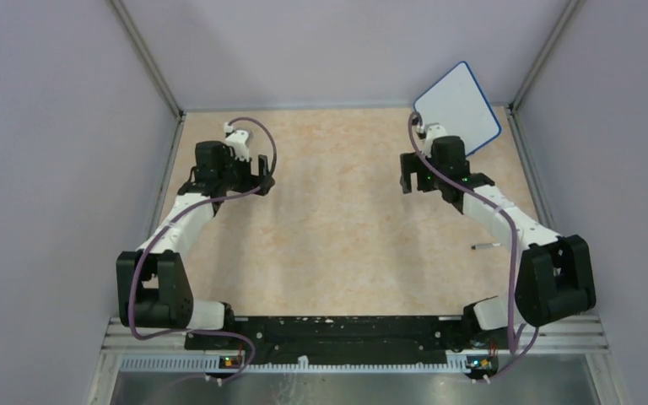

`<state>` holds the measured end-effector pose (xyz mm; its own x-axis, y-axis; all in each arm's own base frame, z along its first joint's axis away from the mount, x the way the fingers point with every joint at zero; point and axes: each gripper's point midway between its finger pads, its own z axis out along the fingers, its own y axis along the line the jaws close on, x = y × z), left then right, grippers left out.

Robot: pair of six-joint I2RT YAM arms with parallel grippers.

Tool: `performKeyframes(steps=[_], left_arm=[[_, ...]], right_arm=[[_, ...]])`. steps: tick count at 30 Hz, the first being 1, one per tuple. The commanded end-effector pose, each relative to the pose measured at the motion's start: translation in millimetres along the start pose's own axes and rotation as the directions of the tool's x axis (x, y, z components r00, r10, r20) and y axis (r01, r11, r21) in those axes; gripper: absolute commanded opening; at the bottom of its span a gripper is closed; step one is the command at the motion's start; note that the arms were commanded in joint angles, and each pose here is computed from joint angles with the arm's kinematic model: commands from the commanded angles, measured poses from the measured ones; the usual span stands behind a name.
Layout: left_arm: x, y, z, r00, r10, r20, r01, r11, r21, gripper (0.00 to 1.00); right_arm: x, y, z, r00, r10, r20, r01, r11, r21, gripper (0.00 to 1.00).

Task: Write a sentence on the whiteboard
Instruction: Adjust the Whiteboard stand at the corner of the board.

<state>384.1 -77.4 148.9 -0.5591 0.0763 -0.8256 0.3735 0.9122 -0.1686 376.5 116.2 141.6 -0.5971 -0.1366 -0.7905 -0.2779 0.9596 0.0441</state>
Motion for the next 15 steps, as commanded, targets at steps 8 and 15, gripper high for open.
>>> performKeyframes(steps=[8,15], left_arm=[[-35,13,-9,0.992,-0.046,0.118,0.059,0.992,-0.113,0.99],[-34,9,-9,0.992,-0.057,0.114,0.068,0.993,-0.095,0.99]], right_arm=[[-42,-12,38,0.98,0.183,0.076,-0.198,0.938,0.283,0.8],[-45,-26,68,0.952,0.285,0.107,-0.304,0.865,0.398,0.77]])
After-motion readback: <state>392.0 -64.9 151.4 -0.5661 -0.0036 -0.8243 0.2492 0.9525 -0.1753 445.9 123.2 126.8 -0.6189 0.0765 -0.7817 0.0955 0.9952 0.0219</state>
